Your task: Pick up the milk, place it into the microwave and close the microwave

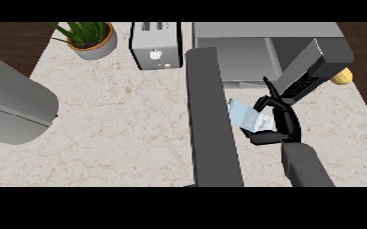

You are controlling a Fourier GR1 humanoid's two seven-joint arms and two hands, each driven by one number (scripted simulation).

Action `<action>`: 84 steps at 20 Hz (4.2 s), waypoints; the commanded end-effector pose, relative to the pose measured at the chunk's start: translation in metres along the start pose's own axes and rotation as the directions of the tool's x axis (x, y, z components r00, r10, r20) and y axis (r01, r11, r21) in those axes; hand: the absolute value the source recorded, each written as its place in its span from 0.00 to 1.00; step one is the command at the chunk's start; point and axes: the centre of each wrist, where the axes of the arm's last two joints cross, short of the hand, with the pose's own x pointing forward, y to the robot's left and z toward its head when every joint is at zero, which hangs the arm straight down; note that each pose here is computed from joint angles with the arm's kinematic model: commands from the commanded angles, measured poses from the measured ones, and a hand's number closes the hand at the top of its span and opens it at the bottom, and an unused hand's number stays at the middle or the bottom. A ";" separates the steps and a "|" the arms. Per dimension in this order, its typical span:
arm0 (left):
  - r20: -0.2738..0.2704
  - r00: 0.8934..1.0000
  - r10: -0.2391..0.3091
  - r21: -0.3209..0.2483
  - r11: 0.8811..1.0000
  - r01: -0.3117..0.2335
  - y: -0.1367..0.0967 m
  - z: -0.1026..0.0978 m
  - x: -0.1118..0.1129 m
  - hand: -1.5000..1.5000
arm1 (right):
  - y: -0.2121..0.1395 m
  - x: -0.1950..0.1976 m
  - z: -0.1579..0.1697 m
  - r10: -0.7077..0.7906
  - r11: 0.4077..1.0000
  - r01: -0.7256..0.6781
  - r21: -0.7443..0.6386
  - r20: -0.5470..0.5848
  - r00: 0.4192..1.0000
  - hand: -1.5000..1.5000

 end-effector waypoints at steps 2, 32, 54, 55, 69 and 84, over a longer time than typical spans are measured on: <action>-0.012 1.000 -0.016 0.016 1.000 0.016 0.012 -0.004 0.003 0.00 | 0.008 0.034 -0.041 0.047 0.999 -0.046 -0.007 0.037 0.998 1.00; 0.006 1.000 0.027 -0.080 0.996 -0.027 0.015 -0.014 -0.013 0.00 | 0.008 0.073 -0.180 0.577 0.791 -0.579 -0.198 -0.074 0.813 1.00; 0.012 1.000 0.000 -0.106 0.994 0.001 0.006 -0.043 -0.032 0.00 | -0.032 0.067 -0.168 0.821 0.489 -0.834 -0.256 -0.187 0.539 0.00; 0.009 1.000 -0.007 -0.106 0.994 0.008 0.009 -0.045 -0.033 0.00 | -0.021 0.069 -0.174 0.812 0.506 -0.825 -0.253 -0.184 0.555 0.00; -0.033 0.999 0.043 -0.280 0.959 -0.051 -0.009 -0.056 -0.049 0.00 | -0.008 0.070 -0.178 0.631 0.758 -0.633 -0.158 -0.067 0.773 0.00; -0.075 0.991 0.109 -0.411 0.902 -0.131 -0.046 -0.071 -0.063 1.00 | 0.006 0.022 -0.115 0.226 0.964 -0.236 -0.121 -0.092 0.970 0.00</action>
